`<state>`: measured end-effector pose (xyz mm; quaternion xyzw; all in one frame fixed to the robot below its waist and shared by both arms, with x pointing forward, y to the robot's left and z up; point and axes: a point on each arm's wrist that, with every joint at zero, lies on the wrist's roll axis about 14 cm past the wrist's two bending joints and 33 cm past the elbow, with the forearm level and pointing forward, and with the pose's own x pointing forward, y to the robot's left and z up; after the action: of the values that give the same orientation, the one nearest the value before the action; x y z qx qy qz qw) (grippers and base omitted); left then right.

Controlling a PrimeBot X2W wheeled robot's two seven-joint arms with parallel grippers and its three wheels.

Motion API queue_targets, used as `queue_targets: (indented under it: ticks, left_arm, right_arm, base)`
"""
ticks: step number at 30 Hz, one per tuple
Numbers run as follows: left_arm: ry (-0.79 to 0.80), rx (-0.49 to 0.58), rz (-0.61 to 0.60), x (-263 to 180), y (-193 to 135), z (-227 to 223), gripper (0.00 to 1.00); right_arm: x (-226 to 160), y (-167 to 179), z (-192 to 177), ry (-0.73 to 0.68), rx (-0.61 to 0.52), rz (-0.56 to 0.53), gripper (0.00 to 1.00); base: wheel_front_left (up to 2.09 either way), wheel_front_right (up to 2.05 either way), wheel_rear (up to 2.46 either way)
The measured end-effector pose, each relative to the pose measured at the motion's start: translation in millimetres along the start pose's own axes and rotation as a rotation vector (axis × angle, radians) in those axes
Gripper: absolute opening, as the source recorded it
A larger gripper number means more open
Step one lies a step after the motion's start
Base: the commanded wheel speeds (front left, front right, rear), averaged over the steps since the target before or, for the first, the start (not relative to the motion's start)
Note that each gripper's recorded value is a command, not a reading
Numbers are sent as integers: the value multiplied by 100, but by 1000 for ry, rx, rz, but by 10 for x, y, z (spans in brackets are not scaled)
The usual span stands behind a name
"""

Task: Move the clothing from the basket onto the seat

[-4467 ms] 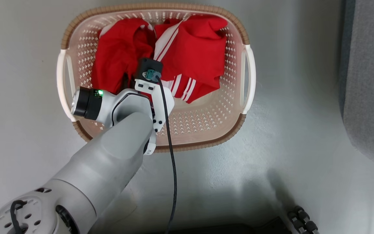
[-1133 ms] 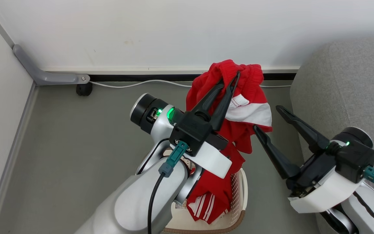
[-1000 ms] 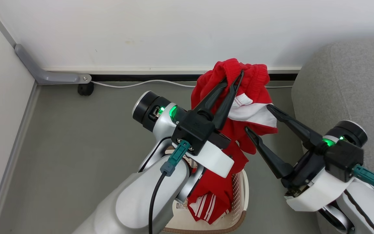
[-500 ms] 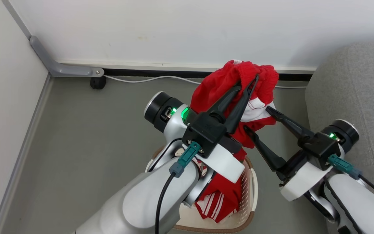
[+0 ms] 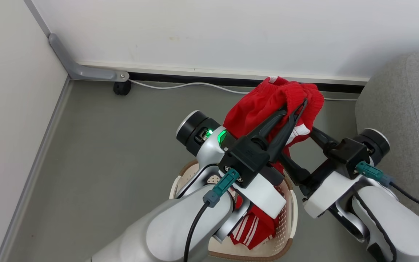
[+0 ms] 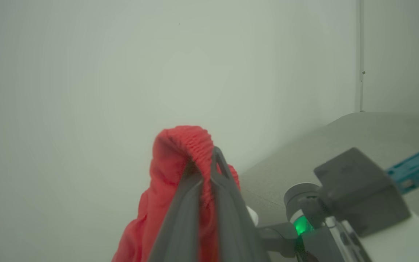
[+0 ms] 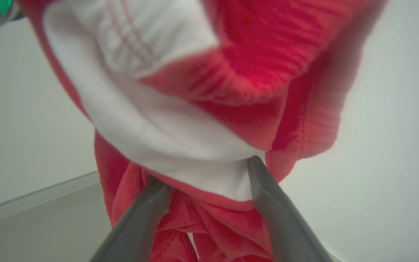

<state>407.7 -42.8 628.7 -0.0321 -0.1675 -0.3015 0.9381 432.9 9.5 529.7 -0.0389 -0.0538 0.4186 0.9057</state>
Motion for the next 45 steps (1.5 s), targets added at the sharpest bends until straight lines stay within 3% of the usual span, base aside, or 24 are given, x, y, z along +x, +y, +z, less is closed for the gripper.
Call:
queue_targets:
  ticks: [1, 4, 5, 16, 17, 18, 19, 31, 45]
  left_arm:
    - [2, -6, -1, -5, -7, -2, 0]
    - [6, -13, -2, -15, -18, -4, 0]
    - [8, -15, -3, -18, -21, -7, 0]
    - [32, -27, 19, -8, 24, -101, 0]
    - [41, -29, 22, -16, 29, -136, 25]
    - [41, -29, 22, -16, 29, -136, 78]
    - [48, -36, 27, -27, 31, -165, 100]
    - [149, -120, -4, -150, -52, -562, 100]
    - [251, -204, -172, -216, -342, -932, 100]
  right_arm:
    - [1, 15, -32, 10, 15, 3, 100]
    - [-7, 56, -145, 46, 60, 10, 7]
    - [-5, 79, -168, 54, 72, 17, 0]
    - [-80, 8, -40, 18, 159, -15, 0]
    - [-96, -17, -16, 10, 161, -23, 0]
    - [-96, -17, -16, 10, 161, -23, 0]
    - [-116, -43, 2, 4, 166, -31, 0]
    - [-390, -418, 88, -45, 209, -168, 0]
    - [-878, -924, 281, -109, 206, -378, 0]
  base:
    - [0, 0, 0]
    - [0, 0, 0]
    - [0, 0, 0]
    - [0, 0, 0]
    - [0, 0, 0]
    - [0, 0, 0]
    - [0, 0, 0]
    - [0, 0, 0]
    - [0, 0, 0]
